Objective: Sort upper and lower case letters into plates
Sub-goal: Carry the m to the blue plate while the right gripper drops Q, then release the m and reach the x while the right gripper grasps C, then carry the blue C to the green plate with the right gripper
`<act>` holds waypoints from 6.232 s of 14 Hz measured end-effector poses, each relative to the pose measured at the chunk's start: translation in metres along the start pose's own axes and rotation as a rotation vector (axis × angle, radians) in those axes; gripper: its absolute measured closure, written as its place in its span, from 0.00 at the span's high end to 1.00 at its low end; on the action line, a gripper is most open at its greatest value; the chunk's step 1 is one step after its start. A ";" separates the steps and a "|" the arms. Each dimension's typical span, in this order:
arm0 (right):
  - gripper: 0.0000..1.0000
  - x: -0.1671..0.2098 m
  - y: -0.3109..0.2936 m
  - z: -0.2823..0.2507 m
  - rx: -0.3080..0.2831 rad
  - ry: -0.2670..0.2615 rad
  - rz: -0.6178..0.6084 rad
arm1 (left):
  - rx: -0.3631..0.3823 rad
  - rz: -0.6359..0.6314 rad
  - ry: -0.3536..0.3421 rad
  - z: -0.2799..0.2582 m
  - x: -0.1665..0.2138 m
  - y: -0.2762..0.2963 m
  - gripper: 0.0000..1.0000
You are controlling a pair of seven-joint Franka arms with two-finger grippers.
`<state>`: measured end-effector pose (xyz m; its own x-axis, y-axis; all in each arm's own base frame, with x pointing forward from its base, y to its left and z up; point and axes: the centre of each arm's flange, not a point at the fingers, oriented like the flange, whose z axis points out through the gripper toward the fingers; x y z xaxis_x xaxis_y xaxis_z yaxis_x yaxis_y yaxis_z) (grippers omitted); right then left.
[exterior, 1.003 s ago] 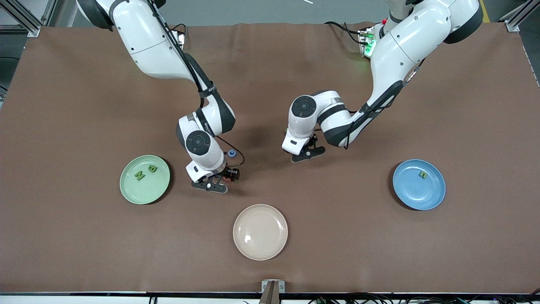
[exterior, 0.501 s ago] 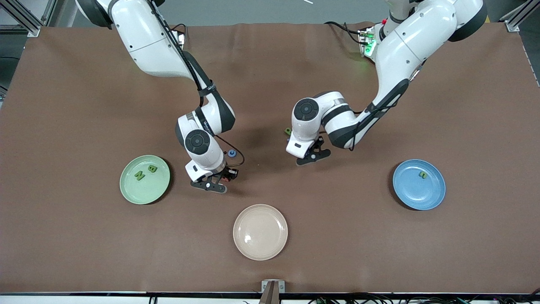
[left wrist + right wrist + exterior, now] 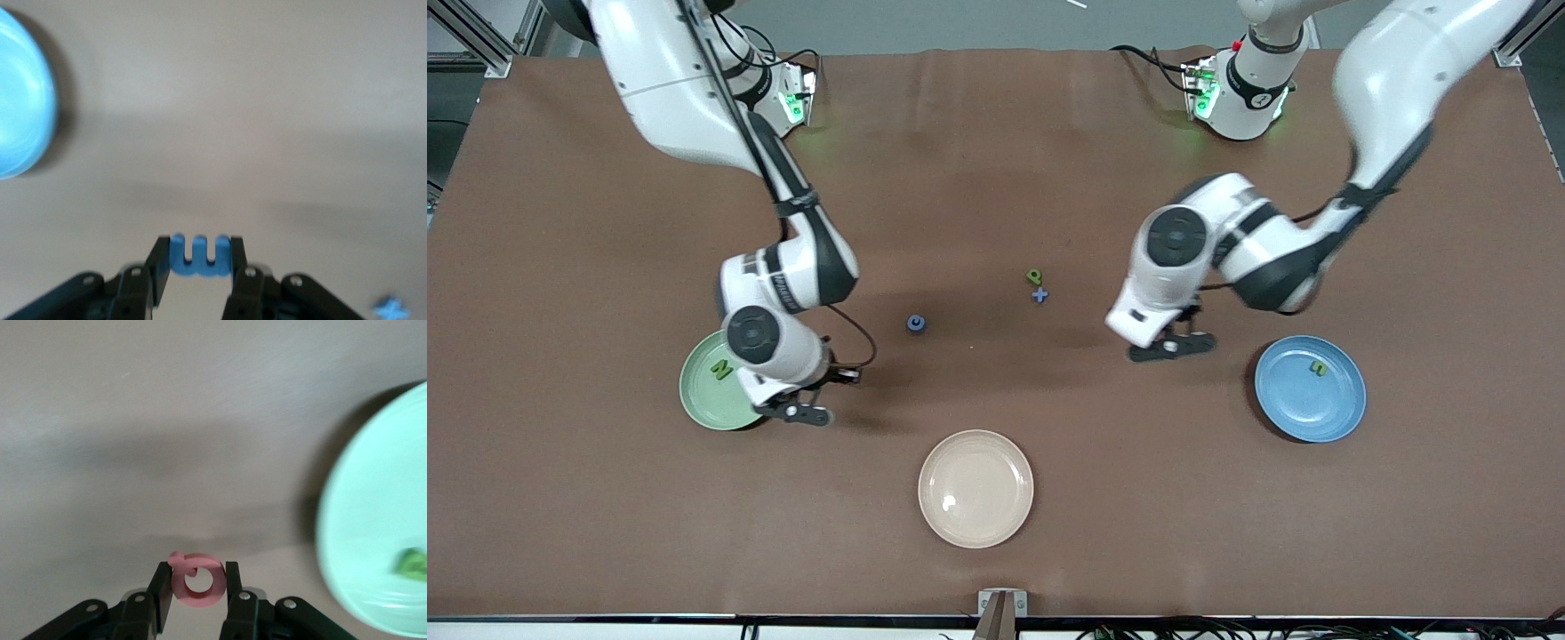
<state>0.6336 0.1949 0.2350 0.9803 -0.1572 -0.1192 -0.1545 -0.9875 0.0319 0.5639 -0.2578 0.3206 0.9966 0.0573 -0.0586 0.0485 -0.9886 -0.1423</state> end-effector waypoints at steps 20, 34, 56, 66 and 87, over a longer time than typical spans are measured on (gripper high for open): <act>0.37 0.010 0.136 0.046 0.066 0.019 -0.156 | 0.021 0.453 0.173 0.154 0.087 -0.279 0.40; 1.00 -0.033 0.015 -0.023 0.063 -0.022 0.140 | -0.004 0.401 0.139 0.141 0.088 -0.279 0.85; 0.71 -0.147 -0.131 0.054 0.085 0.065 0.355 | -0.118 -0.302 -0.113 -0.071 -0.101 0.091 1.00; 0.46 -0.155 -0.140 0.070 0.084 0.072 0.358 | -0.167 -0.409 -0.091 0.017 -0.112 0.167 1.00; 0.34 0.021 0.143 -0.031 0.080 0.090 -0.021 | -0.167 -0.461 -0.042 0.100 -0.132 0.207 1.00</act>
<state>0.6363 0.0507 0.2682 0.9900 -0.1382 -0.0295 -0.1396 -0.9890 -0.0492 0.4359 -0.4562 0.2000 0.8654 0.4966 -0.0672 0.4976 -0.8674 -0.0028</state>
